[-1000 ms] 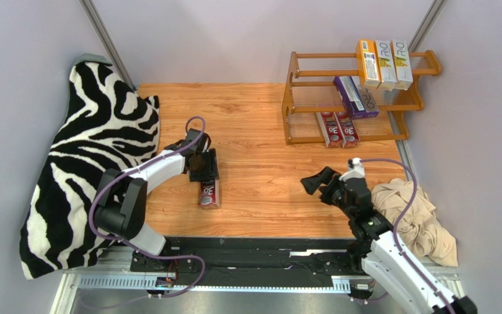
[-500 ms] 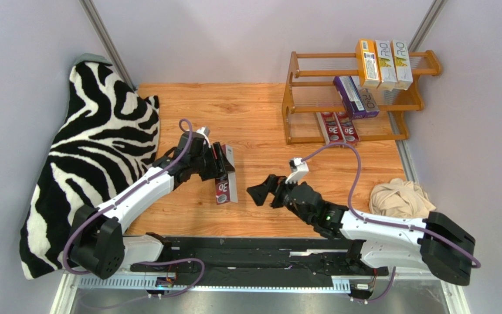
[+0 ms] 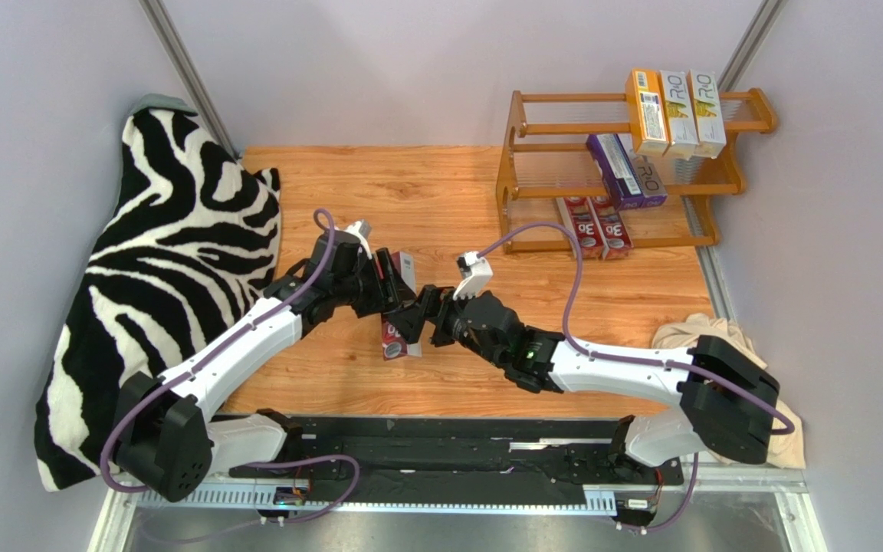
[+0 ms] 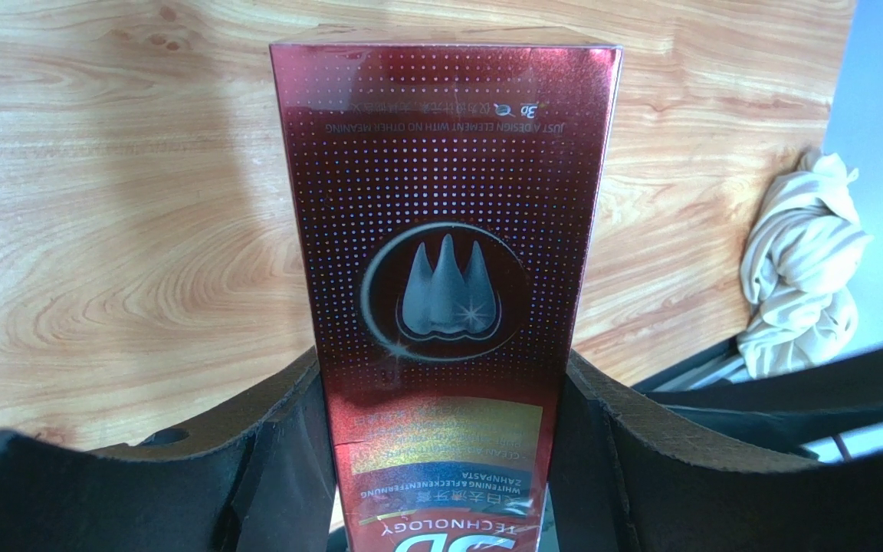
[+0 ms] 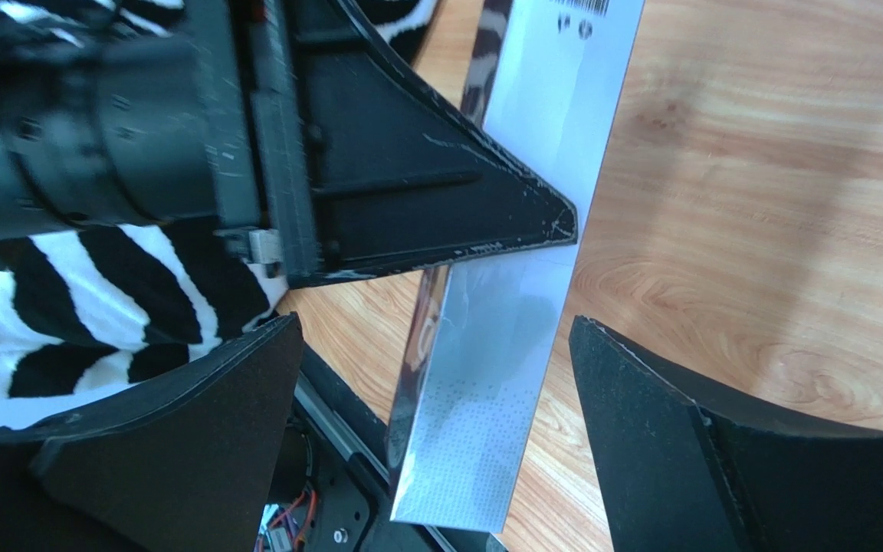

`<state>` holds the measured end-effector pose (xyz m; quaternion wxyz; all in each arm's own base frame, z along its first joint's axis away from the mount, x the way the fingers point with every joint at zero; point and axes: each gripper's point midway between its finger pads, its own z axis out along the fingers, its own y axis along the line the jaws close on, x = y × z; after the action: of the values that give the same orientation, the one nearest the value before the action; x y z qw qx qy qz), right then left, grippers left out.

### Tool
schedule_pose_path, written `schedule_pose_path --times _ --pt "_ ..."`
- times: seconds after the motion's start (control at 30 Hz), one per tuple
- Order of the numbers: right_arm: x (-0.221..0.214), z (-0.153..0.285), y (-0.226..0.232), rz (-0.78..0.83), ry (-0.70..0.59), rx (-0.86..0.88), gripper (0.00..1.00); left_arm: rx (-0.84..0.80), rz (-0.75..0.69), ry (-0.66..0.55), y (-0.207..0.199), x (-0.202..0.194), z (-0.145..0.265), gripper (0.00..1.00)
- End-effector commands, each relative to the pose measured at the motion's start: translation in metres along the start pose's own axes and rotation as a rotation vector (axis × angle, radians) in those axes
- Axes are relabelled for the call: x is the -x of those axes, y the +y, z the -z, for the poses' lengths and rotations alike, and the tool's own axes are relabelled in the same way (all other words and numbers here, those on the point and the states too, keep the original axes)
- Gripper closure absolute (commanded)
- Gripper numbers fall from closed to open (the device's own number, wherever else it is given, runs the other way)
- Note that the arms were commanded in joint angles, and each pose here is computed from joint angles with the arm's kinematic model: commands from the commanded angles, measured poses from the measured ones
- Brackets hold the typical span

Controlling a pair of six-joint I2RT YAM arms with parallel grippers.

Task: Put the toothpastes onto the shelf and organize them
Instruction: Pick up the toothpaste from the center of the board.

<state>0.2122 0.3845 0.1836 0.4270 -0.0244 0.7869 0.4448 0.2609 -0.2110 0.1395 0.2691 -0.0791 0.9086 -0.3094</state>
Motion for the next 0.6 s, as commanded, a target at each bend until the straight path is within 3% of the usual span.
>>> schedule_pose_path --times 0.0,0.1,0.17,0.27,0.33,0.47,0.57 --pt "-0.008 -0.006 0.011 0.010 0.060 0.017 0.11 -0.115 -0.026 -0.088 -0.042 0.029 0.025 0.50" --pt "-0.015 -0.006 0.007 0.002 0.079 0.008 0.15 -0.131 -0.029 -0.095 -0.048 0.032 0.030 0.50" --pt "-0.016 -0.004 0.008 -0.008 0.079 0.015 0.24 -0.138 -0.028 -0.101 -0.050 0.033 0.033 0.50" --pt "-0.016 -0.002 0.004 -0.008 0.076 0.009 0.27 -0.159 -0.026 -0.099 -0.054 0.032 0.036 0.50" --pt "-0.016 -0.001 0.004 -0.002 0.078 0.007 0.34 -0.169 -0.028 -0.105 -0.057 0.033 0.038 0.50" --pt "-0.018 -0.002 0.001 -0.002 0.086 -0.002 0.64 -0.182 -0.038 -0.120 -0.060 0.036 0.043 0.49" --pt "-0.022 -0.002 -0.001 -0.009 0.095 -0.005 0.66 -0.196 -0.049 -0.120 -0.063 0.036 0.045 0.48"
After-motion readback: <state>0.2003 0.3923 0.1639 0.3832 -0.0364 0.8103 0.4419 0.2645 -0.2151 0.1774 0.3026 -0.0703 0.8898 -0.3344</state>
